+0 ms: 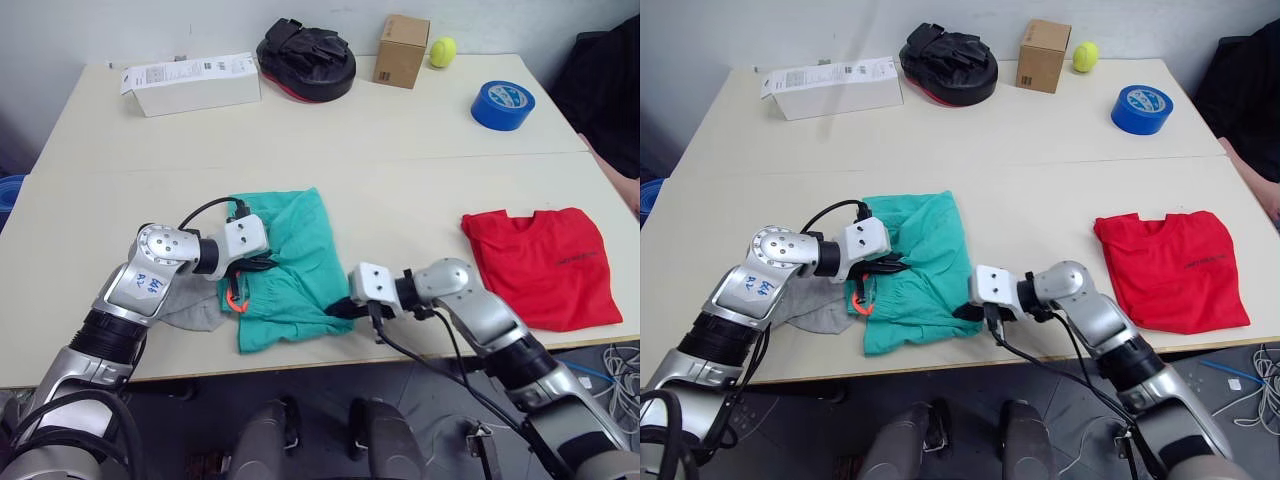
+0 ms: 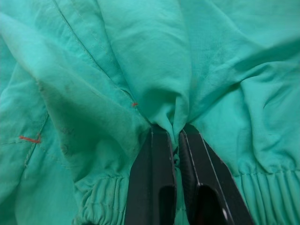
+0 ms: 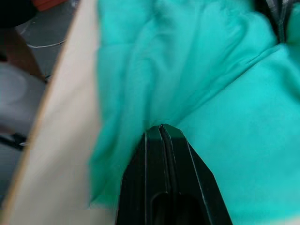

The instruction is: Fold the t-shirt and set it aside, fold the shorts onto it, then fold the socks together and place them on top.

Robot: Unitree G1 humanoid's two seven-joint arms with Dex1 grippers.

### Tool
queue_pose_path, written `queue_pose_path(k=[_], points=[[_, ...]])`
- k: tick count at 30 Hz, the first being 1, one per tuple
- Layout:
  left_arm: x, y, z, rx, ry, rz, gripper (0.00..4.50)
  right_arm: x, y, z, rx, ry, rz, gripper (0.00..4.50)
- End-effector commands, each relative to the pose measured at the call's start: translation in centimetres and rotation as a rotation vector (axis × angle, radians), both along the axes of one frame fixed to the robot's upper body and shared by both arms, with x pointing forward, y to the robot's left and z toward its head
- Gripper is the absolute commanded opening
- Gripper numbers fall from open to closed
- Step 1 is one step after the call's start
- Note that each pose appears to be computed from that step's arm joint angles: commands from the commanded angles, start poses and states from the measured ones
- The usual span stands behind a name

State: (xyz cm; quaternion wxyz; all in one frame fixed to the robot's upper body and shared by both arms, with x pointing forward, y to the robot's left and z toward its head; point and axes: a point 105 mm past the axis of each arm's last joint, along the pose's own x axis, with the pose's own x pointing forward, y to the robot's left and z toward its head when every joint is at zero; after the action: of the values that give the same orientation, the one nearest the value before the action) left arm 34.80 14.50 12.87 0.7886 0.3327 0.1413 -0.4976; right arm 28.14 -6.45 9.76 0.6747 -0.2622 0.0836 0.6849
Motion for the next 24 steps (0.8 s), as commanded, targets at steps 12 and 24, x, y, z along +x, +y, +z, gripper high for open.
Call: queue_pose_path(k=[12,24], points=[[0.5,1.6,2.5,-0.175,-0.043,0.131,2.05,6.9,-0.1,6.9,0.260,0.297,-0.302,1.24],[-4.5,2.4,8.1,-0.373,-0.042,0.038,4.50,9.7,1.1,5.8,0.288,0.602,-0.468,4.44]])
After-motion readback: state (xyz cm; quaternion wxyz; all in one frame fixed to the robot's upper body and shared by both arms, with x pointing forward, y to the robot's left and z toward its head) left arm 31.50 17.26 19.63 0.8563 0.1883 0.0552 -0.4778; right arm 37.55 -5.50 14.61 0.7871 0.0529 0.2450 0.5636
